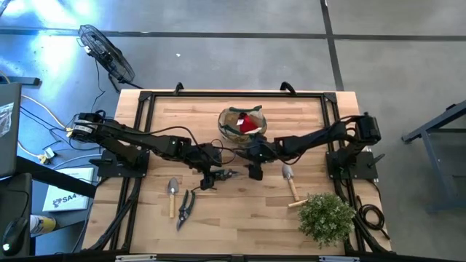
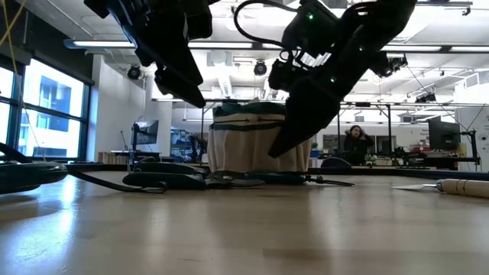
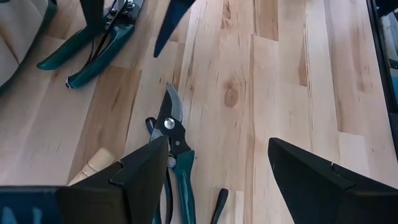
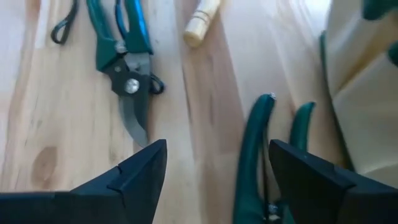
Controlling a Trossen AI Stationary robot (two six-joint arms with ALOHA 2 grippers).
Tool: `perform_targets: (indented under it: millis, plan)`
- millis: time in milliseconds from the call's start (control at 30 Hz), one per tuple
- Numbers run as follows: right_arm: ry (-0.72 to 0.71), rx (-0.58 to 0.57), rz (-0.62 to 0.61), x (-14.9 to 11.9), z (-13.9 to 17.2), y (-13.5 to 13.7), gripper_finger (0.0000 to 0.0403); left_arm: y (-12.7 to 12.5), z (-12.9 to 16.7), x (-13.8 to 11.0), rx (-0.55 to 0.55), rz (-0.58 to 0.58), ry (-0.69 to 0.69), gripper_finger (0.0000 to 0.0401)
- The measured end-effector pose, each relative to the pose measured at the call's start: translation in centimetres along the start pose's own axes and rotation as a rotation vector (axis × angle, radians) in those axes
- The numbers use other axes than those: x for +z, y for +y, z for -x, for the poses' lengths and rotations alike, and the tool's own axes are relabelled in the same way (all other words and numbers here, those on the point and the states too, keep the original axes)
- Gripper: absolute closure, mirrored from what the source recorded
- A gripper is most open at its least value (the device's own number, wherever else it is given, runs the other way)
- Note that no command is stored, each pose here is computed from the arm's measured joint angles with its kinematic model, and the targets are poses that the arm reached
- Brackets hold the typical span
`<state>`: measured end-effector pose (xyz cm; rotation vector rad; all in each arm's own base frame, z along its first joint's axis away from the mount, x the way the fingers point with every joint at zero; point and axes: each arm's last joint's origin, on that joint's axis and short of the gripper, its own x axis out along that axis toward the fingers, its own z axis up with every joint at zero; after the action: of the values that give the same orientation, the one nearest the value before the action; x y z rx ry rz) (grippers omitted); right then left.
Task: Pick & Place Garden tools in Gardening bag
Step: Put the top right green shear scissors into the light brown gardening bag
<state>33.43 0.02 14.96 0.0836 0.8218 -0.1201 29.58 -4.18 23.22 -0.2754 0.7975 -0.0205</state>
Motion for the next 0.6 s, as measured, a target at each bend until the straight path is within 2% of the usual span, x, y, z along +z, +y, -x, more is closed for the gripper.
perform_targets:
  millis: [200,600]
  plan:
    - [-0.004,-0.001,-0.004,-0.1,-0.5,0.0,0.0147,0.0,0.0,0.0,0.010,0.000,-0.006,0.0130]
    - [0.016,-0.022,0.000,-0.8,-1.7,0.0,0.0147,0.0,0.0,0.0,0.010,0.000,-0.004,0.0130]
